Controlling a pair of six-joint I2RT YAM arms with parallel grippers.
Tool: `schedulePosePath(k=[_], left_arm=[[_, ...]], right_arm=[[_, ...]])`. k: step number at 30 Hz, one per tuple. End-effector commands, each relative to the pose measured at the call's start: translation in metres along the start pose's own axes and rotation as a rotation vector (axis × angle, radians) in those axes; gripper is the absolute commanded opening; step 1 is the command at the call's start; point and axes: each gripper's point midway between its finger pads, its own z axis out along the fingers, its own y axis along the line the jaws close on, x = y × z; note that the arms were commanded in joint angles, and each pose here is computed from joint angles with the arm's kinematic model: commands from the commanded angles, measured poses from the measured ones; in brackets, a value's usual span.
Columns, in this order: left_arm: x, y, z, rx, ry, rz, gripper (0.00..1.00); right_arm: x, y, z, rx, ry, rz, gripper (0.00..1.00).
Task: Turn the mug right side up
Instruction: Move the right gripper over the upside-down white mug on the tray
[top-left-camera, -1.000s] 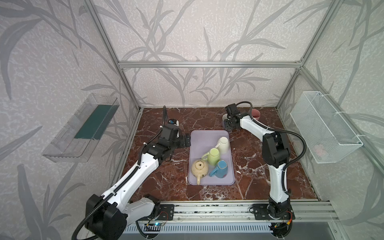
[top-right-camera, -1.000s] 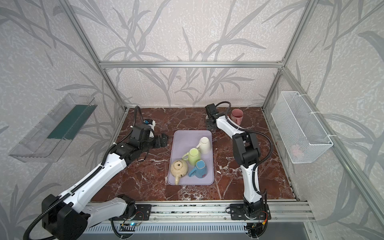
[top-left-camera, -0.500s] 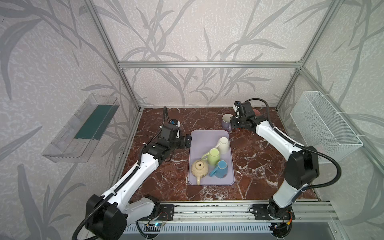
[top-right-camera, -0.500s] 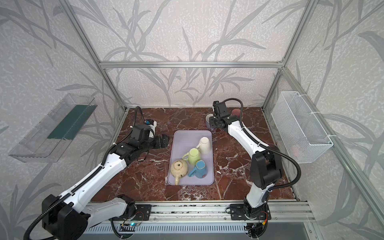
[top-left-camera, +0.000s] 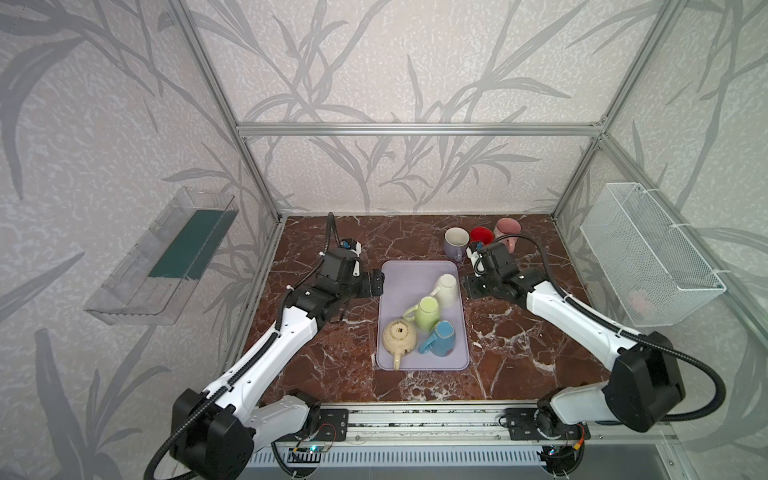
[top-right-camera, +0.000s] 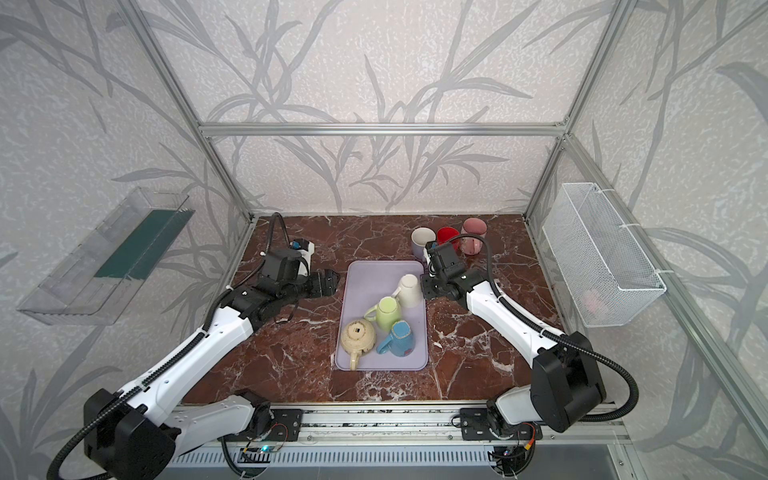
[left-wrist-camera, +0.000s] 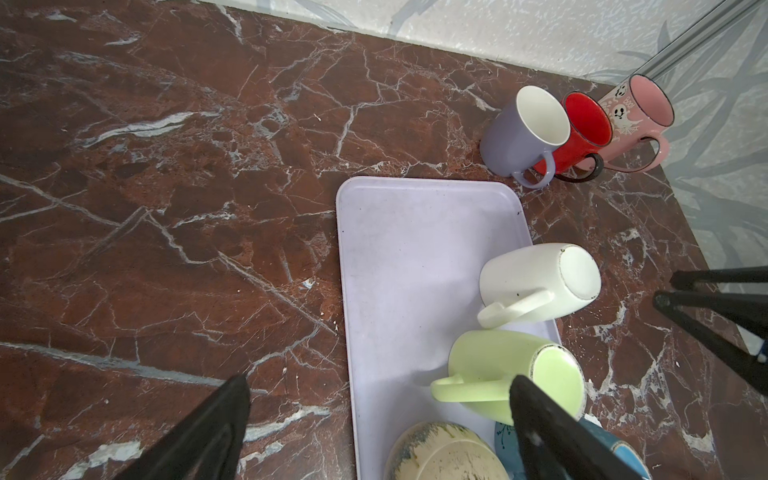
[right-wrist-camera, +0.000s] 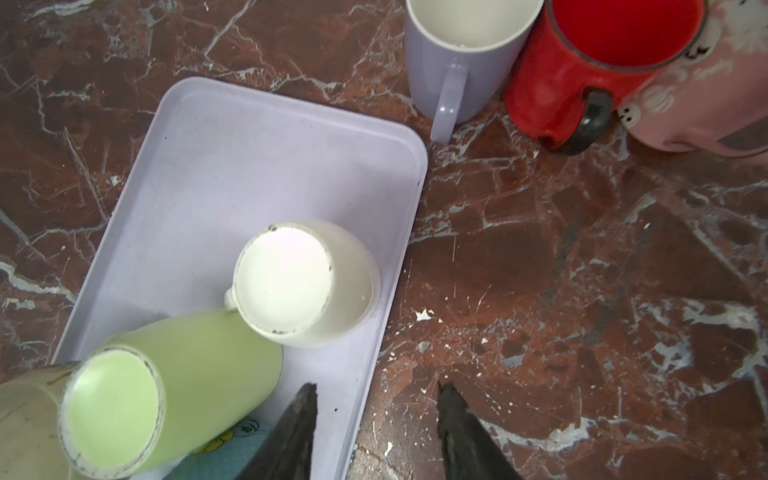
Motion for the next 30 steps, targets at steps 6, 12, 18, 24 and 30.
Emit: schedulePosePath(k=[6, 12, 18, 24, 30], left_arm=[[-0.004, 0.001, -0.002, -0.003, -0.016, 0.007, 0.95], [-0.003, 0.002, 0.000, -0.005, -0.008, 0.009, 0.95], [-0.003, 0.004, -0.001, -0.016, -0.011, 0.006, 0.95], [-0.002, 0.002, 0.000, -0.006, -0.006, 0.002, 0.95], [-0.003, 0.003, 0.000, -0.010, -0.009, 0.002, 0.95]], right_arm=[[0.019, 0.021, 0.012, -0.111, 0.019, 0.035, 0.48], [0.018, 0.030, 0.028, -0.142, 0.044, 0.051, 0.48], [0.013, 0.032, 0.038, -0.135, 0.062, 0.054, 0.48], [0.008, 0.032, 0.051, -0.127, 0.073, 0.053, 0.48], [0.000, 0.032, 0.064, -0.102, 0.087, 0.048, 0.48]])
